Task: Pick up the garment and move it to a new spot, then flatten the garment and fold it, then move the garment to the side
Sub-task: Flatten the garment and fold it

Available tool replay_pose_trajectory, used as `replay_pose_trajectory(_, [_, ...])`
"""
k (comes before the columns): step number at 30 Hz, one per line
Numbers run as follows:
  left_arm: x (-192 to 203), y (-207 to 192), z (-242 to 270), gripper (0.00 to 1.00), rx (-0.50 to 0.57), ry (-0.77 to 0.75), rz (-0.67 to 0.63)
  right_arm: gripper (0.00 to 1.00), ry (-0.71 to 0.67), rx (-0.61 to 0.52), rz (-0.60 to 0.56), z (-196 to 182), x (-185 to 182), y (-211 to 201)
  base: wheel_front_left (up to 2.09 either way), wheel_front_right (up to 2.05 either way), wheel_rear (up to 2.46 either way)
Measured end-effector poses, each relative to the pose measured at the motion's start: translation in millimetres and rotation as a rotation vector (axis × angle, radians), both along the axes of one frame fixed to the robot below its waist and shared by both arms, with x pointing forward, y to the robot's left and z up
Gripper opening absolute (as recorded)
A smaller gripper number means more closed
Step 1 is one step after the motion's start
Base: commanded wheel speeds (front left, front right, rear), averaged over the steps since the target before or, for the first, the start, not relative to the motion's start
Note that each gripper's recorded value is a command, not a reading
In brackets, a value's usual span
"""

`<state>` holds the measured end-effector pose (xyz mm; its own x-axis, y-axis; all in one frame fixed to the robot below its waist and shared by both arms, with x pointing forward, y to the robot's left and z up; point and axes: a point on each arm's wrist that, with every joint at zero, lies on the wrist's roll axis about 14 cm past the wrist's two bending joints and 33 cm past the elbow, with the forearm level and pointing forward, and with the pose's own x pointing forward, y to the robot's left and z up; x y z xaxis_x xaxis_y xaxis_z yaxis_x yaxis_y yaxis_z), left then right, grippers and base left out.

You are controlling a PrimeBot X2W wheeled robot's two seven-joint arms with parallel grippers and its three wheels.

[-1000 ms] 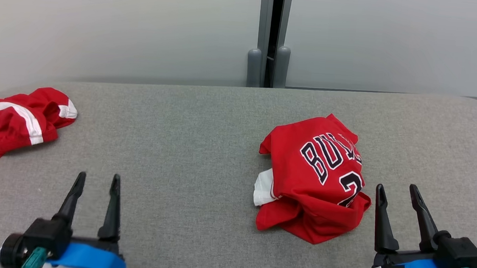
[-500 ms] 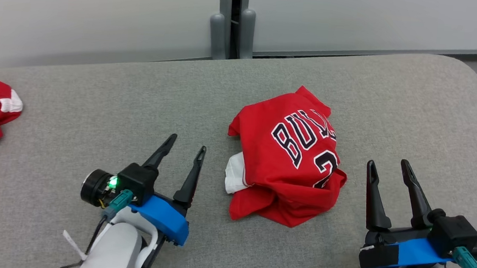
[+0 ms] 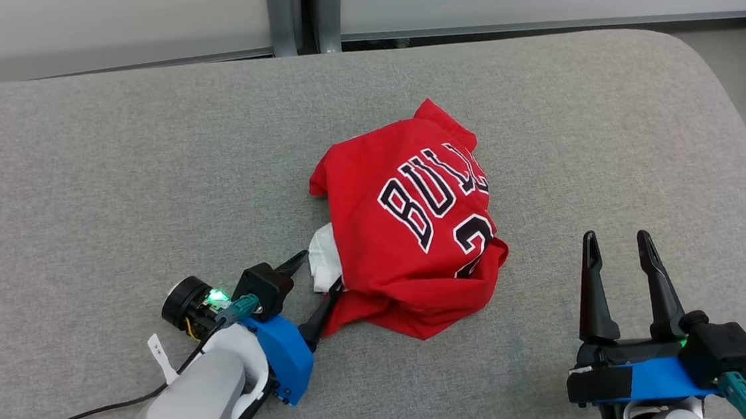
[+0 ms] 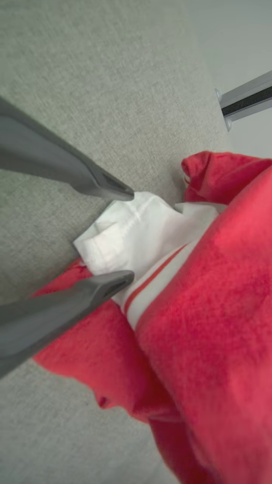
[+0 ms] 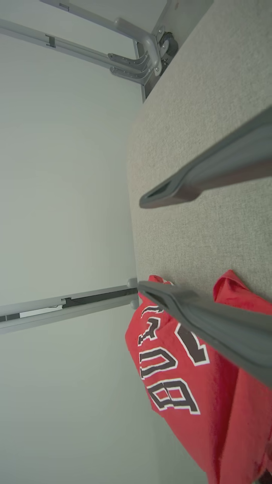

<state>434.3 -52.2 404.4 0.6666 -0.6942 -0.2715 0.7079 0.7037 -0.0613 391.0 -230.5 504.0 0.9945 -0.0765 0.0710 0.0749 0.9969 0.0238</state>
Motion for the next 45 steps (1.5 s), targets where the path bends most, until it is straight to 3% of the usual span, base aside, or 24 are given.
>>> replay_pose_trajectory(7, [-6,0,-26,1.00,0.061,0.067,-0.029,1.00,0.005,-0.005,-0.014,-2,2,-5,0.00,0.00,0.00])
replay_pose_trajectory(8, [-7,0,-27,0.88,0.062,0.075,-0.030,1.00,0.006,-0.005,-0.014,-2,2,-5,0.00,0.00,0.00])
replay_pose_trajectory(9, [-7,-1,-28,0.45,0.064,0.078,-0.034,1.00,0.005,-0.006,-0.014,-1,2,-5,0.00,0.00,0.00])
replay_pose_trajectory(10, [-7,-1,-28,0.19,0.065,0.080,-0.038,1.00,0.003,-0.006,-0.014,-1,3,-6,0.00,0.00,0.00])
replay_pose_trajectory(11, [-7,-3,-28,0.00,0.064,0.081,-0.041,1.00,0.002,-0.006,-0.014,-1,3,-5,0.00,0.00,0.00])
replay_pose_trajectory(17, [-4,-6,-16,0.00,0.030,0.069,-0.037,1.00,-0.007,-0.009,-0.012,2,5,-5,0.00,0.00,0.00])
replay_pose_trajectory(24, [18,17,26,0.00,-0.056,-0.030,0.081,1.00,-0.015,0.001,0.025,3,7,9,0.00,0.00,0.00])
replay_pose_trajectory(33, [8,101,43,0.00,-0.091,-0.095,0.335,1.00,-0.027,0.022,0.136,5,18,48,0.00,0.00,0.00])
replay_pose_trajectory(45, [-57,212,13,0.00,-0.048,-0.032,0.671,1.00,-0.039,0.038,0.254,8,27,90,0.00,0.00,0.00])
